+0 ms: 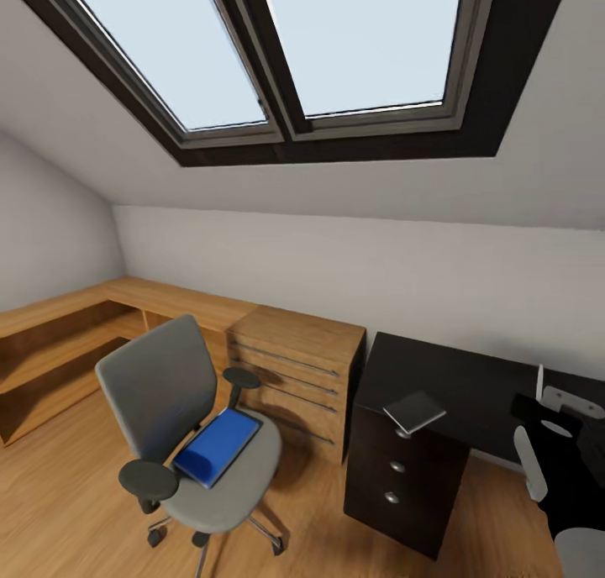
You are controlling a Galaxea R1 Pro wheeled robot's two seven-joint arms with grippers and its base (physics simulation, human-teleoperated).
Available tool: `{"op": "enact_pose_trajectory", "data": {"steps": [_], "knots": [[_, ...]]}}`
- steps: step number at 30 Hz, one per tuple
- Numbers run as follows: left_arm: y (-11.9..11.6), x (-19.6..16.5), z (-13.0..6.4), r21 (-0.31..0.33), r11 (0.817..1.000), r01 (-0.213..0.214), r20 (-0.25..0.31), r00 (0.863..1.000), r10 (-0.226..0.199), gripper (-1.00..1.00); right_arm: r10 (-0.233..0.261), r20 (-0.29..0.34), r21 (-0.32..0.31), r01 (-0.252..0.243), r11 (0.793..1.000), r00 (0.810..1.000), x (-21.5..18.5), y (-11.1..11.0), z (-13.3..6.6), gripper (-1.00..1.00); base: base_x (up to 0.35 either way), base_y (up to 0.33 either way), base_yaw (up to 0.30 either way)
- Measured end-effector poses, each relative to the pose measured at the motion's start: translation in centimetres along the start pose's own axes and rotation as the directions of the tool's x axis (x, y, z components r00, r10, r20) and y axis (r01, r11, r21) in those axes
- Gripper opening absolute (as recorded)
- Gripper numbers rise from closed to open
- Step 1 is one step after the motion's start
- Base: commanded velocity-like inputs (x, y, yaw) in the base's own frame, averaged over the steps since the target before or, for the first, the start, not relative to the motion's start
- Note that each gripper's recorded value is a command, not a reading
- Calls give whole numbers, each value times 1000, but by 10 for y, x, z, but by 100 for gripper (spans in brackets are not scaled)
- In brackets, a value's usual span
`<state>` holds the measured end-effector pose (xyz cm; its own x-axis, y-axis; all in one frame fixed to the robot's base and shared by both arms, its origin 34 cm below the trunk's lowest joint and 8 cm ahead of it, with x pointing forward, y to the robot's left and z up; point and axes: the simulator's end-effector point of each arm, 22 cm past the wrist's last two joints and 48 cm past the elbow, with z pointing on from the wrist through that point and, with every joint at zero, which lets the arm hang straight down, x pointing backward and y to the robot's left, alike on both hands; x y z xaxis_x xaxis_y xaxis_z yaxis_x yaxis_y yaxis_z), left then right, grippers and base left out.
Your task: In the bedroom, organize the workspace by keeping the computer under the desk, ensuring the monitor is on the desk, placing the keyboard on the desk next to the monitor, placing the mouse on the desk next to the keyboard, moving the folder from the swivel chair onto the desk next to the mouse, stacking the notebook on top of the folder with the pen on top of the notebook, and positioning the swivel chair next to the desk.
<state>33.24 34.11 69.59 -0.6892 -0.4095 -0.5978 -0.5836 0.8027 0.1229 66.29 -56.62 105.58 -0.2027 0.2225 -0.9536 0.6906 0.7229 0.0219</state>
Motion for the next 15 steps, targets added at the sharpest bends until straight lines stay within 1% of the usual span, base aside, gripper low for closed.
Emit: {"op": "enact_pose_trajectory", "data": {"steps": [2, 5, 8, 11, 12, 13, 15], "knots": [[-2, -2, -1, 5, 1000, 4, 15, 1000, -4, 100, 2, 4, -1, -2, 1000, 1000, -3, 0, -1, -100, -10, 0, -201], [-5, -2, -2, 13, 1000, -1, 21, 1000, 1, 100, 5, 8, -2, -5, 1000, 1000, -5, 0, -2, -100, -4, 0, -202], [-13, 1, -5, 34, 999, -21, 25, 999, 20, 100, 8, 8, -5, -8, 1000, 1000, -6, 1, -3, -100, -1, 0, -202], [-21, 1, -8, 50, 998, -29, 30, 999, 27, 100, 12, 9, -8, -12, 1000, 1000, -6, 2, -4, -100, 0, 0, -202], [-29, 0, -11, 66, 997, -33, 35, 999, 31, 100, 13, 9, -9, -13, 1000, 1000, -6, 2, -4, -100, 0, 0, -203], [-43, -1, -17, 90, 995, -41, 46, 998, 37, 100, 14, 9, -9, -14, 1000, 1000, -7, 3, -5, -100, 0, 0, -203], [-59, -3, -24, 118, 991, -54, 63, 997, 47, 100, 15, 11, -10, -15, 1000, 1000, -8, 3, -5, -100, 0, 0, -205]]}}
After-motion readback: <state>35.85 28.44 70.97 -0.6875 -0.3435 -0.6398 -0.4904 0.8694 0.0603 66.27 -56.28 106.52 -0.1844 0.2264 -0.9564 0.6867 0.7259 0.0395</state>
